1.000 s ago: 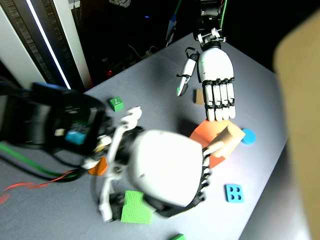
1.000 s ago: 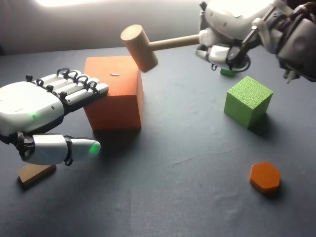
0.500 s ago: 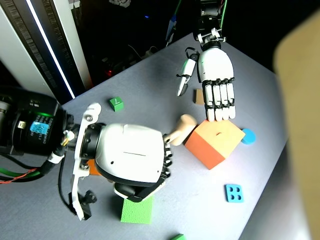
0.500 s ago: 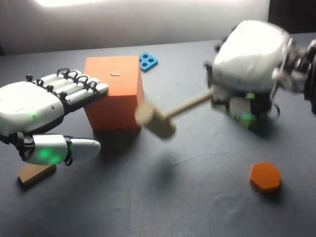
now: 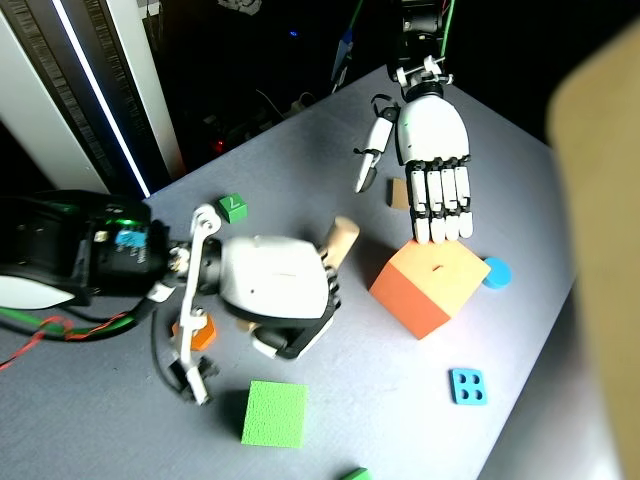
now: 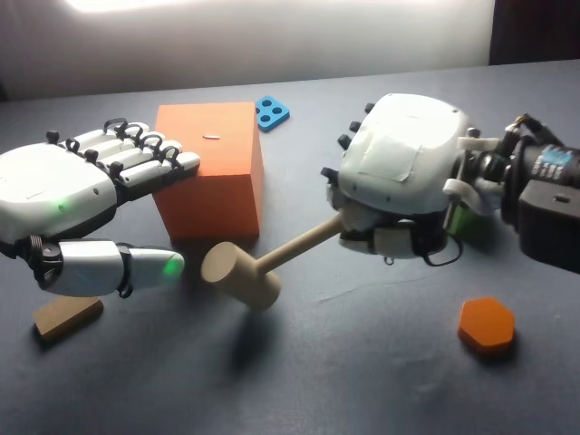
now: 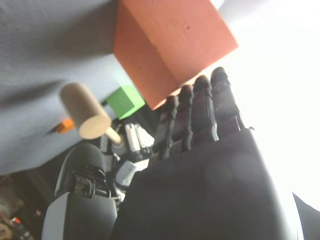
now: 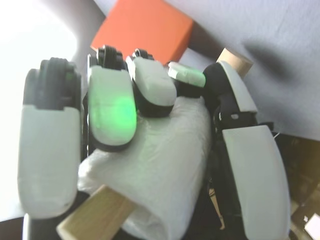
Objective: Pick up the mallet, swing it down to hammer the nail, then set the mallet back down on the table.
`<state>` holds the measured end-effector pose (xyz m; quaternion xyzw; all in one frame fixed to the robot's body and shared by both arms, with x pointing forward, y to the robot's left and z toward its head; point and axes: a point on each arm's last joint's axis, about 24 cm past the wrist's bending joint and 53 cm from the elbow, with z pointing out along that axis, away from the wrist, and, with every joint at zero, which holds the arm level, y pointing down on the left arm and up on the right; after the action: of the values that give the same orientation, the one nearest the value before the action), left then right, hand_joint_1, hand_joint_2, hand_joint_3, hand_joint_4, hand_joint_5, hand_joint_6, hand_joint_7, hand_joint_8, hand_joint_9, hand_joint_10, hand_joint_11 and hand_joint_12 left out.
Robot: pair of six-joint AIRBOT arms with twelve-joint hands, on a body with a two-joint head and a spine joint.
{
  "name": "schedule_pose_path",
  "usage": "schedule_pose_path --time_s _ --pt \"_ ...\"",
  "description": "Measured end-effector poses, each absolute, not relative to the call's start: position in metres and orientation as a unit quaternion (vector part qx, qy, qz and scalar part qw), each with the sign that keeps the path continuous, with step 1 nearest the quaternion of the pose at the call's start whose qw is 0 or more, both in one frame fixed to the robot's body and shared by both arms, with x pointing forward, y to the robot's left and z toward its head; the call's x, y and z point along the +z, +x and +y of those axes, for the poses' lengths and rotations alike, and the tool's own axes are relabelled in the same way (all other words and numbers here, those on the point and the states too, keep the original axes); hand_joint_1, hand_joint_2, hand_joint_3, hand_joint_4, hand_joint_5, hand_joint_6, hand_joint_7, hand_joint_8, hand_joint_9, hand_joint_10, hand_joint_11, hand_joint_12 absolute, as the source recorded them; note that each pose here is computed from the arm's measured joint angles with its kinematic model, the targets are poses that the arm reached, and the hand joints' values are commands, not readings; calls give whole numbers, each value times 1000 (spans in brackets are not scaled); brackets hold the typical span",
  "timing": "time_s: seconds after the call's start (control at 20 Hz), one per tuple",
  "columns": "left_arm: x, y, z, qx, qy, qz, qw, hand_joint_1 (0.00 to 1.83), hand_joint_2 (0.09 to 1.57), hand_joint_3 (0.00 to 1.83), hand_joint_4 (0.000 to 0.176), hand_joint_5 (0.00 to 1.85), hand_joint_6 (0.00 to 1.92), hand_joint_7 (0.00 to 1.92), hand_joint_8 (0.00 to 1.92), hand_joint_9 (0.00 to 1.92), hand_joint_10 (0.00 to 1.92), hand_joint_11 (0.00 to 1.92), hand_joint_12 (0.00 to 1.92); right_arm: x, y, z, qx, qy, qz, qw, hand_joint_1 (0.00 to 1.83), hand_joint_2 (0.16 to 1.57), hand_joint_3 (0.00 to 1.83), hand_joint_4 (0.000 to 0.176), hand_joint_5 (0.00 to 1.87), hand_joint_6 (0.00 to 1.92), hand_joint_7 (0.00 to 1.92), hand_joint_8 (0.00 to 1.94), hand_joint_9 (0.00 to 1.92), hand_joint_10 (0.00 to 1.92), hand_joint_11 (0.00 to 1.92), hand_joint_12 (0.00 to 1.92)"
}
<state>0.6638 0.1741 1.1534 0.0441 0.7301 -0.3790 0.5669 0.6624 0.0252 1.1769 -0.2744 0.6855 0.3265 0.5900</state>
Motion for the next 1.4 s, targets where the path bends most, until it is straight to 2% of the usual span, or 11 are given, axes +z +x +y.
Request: schedule_pose_path --time_s 0.3,0.7,0.85,0.9,0.95,1.0,1.05,1.1,1.2,1.3,1.4 --pt "1176 669 181 -378 47 719 582 0 1243 0 0 23 5 13 3 0 0 0 0 1171 655 51 330 -298 672 592 392 1571 106 176 1337 1921 1556 1941 1671 1921 1877 1921" --pt "1210 657 173 -395 81 705 583 0 1241 0 0 31 3 14 0 0 0 0 0 1166 656 50 326 -301 668 598 343 1534 3 175 1110 1921 1259 1941 1396 1921 1603 1921" --pt "1216 647 162 -402 99 703 578 0 1241 0 0 41 6 25 4 0 0 0 0 1164 655 49 322 -306 666 599 348 1437 0 157 1081 1921 1201 1941 1301 1921 1460 1921" --pt "1218 646 161 -404 101 702 579 0 1240 0 0 44 6 29 5 0 0 0 0 1164 655 49 321 -307 666 600 363 1406 0 83 1056 1921 1175 1941 1266 1921 1415 1921" --pt "1222 642 158 -407 103 698 579 0 1240 0 0 35 2 13 0 0 0 0 0 1165 655 49 318 -311 663 602 367 1376 2 0 1010 1921 1149 1941 1217 1921 1316 1921" --pt "1222 640 157 -409 105 698 578 0 1236 0 0 32 1 5 0 0 0 0 0 1164 655 49 316 -313 661 604 372 1363 0 0 978 1921 1127 1941 1177 1921 1218 1907" --pt "1221 636 155 -413 107 700 572 0 1239 0 0 32 0 7 1 0 0 0 0 1162 654 49 314 -316 662 603 410 1335 0 0 874 1840 1077 1788 1110 1779 1098 1665" --pt "1219 633 153 -411 111 703 569 0 1236 0 0 43 5 24 8 0 0 0 0 1161 654 48 313 -317 662 603 463 1317 0 0 825 1642 1030 1524 1031 1434 918 1353" --pt "1217 629 148 -413 115 706 563 0 1234 0 0 24 0 6 0 0 0 0 0 1159 654 48 311 -318 664 601 470 1292 0 0 844 1274 1037 1190 1021 1036 742 1065" --pt "1217 625 145 -417 116 706 561 0 1236 0 0 0 0 0 0 0 0 0 0 1159 654 48 309 -320 662 602 472 1262 0 0 906 951 1024 997 1000 853 672 1065" --pt "1218 624 147 -415 116 707 561 0 1237 0 0 20 8 8 3 0 0 0 0 1159 654 48 309 -321 662 603 484 1226 0 0 936 438 1056 398 970 467 539 1067"
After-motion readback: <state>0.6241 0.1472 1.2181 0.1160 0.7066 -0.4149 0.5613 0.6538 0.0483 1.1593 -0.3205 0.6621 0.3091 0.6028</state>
